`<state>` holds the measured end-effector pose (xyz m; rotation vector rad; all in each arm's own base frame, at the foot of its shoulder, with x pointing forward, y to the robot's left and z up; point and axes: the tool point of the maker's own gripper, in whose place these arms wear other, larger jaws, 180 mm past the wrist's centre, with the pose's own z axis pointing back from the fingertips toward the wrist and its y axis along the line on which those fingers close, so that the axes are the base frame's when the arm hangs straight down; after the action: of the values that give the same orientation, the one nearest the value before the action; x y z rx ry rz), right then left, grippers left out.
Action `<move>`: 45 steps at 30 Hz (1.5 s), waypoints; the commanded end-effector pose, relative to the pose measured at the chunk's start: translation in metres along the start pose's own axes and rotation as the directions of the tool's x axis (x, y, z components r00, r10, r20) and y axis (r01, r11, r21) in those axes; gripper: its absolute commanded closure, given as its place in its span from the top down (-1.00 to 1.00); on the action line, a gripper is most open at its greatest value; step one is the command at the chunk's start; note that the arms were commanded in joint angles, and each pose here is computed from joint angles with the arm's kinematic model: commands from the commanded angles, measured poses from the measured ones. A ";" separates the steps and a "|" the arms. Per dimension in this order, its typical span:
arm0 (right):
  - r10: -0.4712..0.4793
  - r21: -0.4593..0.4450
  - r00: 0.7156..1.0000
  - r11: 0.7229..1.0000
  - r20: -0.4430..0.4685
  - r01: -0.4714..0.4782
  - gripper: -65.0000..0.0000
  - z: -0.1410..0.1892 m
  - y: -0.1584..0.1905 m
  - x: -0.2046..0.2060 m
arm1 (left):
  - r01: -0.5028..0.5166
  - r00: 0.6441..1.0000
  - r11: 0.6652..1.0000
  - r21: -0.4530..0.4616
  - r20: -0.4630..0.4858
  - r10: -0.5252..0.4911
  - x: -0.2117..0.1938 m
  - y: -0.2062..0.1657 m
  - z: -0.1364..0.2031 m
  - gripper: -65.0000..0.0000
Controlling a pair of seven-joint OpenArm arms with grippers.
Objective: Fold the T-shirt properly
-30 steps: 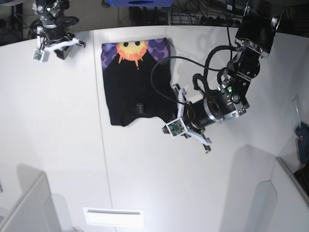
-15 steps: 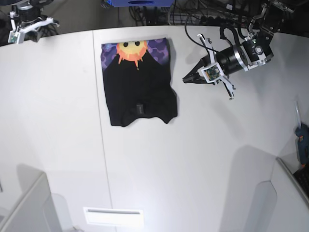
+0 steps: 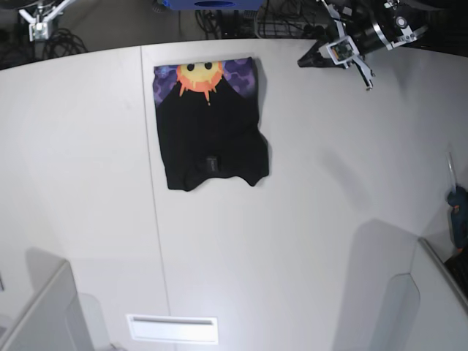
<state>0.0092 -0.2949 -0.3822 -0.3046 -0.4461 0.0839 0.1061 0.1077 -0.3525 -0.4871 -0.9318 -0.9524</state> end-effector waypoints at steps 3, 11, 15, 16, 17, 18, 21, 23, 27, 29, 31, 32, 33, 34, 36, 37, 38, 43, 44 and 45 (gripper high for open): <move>0.100 0.057 0.994 0.994 -0.048 -0.097 -1.00 0.006 0.017 -0.014 | -0.042 0.999 0.998 -0.040 0.014 0.043 0.000 -0.022 0.011 -1.00; 0.232 0.184 0.956 0.963 -0.182 -0.198 -1.00 0.007 0.042 -0.059 | -0.134 0.986 0.989 -0.063 -0.103 0.127 -0.035 -0.052 0.034 -1.00; 0.265 0.269 0.935 0.942 -0.235 -0.199 -1.00 0.008 0.060 -0.087 | -0.183 0.969 0.982 -0.042 -0.177 0.173 -0.061 -0.057 0.047 -1.00; 0.282 0.301 0.929 0.931 -0.241 -0.204 -1.00 0.009 0.067 -0.094 | -0.193 0.964 0.980 -0.039 -0.192 0.182 -0.067 -0.059 0.050 -1.00; 0.301 0.340 0.920 0.917 -0.251 -0.208 -1.00 0.009 0.075 -0.102 | -0.207 0.959 0.977 -0.040 -0.206 0.195 -0.072 -0.063 0.052 -1.00; 0.318 0.372 0.911 0.905 -0.261 -0.209 -1.00 0.009 0.082 -0.111 | -0.222 0.954 0.974 -0.039 -0.215 0.208 -0.077 -0.066 0.052 -1.00; 0.348 0.459 0.891 0.868 -0.291 -0.189 -1.00 0.009 0.106 -0.135 | -0.269 0.936 0.963 -0.010 -0.238 0.259 -0.091 -0.073 0.053 -1.00; 0.367 0.509 0.876 0.843 -0.312 -0.171 -1.00 0.007 0.119 -0.151 | -0.302 0.923 0.953 0.020 -0.245 0.298 -0.102 -0.075 0.050 -1.00; 0.415 0.589 0.847 0.793 -0.333 -0.157 -1.00 0.000 0.139 -0.174 | -0.372 0.889 0.926 0.067 -0.263 0.376 -0.120 -0.087 0.048 -1.00; 0.438 0.612 0.829 0.776 -0.347 -0.154 -1.00 -0.004 0.142 -0.184 | -0.399 0.873 0.913 0.082 -0.270 0.406 -0.127 -0.094 0.048 -1.00; 0.461 0.596 0.809 0.783 -0.365 -0.177 -1.00 -0.016 0.136 -0.192 | -0.422 0.857 0.901 0.101 -0.279 0.433 -0.136 -0.097 0.048 -1.00; 0.473 0.582 0.795 0.790 -0.378 -0.193 -1.00 -0.022 0.131 -0.197 | -0.432 0.849 0.895 0.113 -0.283 0.446 -0.141 -0.097 0.045 -1.00; 0.487 0.572 0.783 0.793 -0.388 -0.209 -1.00 -0.028 0.128 -0.201 | -0.445 0.839 0.887 0.128 -0.287 0.462 -0.147 -0.098 0.044 -1.00; 0.502 0.561 0.769 0.795 -0.396 -0.230 -1.00 -0.034 0.125 -0.204 | -0.463 0.824 0.875 0.144 -0.293 0.484 -0.155 -0.100 0.043 -1.00; 0.531 0.568 0.748 0.783 -0.398 -0.253 -1.00 -0.042 0.125 -0.209 | -0.488 0.799 0.856 0.168 -0.308 0.516 -0.169 -0.105 0.041 -1.00; 0.546 0.577 0.738 0.774 -0.397 -0.263 -1.00 -0.045 0.124 -0.210 | -0.495 0.790 0.852 0.172 -0.320 0.523 -0.174 -0.110 0.039 -1.00; 0.568 0.596 0.722 0.756 -0.394 -0.269 -1.00 -0.046 0.126 -0.215 | -0.502 0.779 0.847 0.174 -0.335 0.530 -0.180 -0.118 0.036 -1.00; 0.623 0.663 0.690 0.696 -0.368 -0.276 -1.00 -0.059 0.139 -0.229 | -0.504 0.717 0.828 0.245 -0.415 0.559 -0.218 -0.144 0.022 -1.00; 0.626 0.674 0.690 0.688 -0.362 -0.270 -1.00 -0.064 0.144 -0.230 | -0.512 0.697 0.817 0.264 -0.429 0.575 -0.228 -0.149 0.018 -1.00; 0.628 0.685 0.688 0.681 -0.364 -0.259 -1.00 -0.066 0.148 -0.234 | -0.528 0.673 0.802 0.279 -0.439 0.596 -0.236 -0.157 0.014 -1.00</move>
<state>-0.1716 -0.2024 -0.5831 0.1975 0.3009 0.6227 -0.0903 0.1426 -0.5519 -0.3541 -0.3046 -0.3992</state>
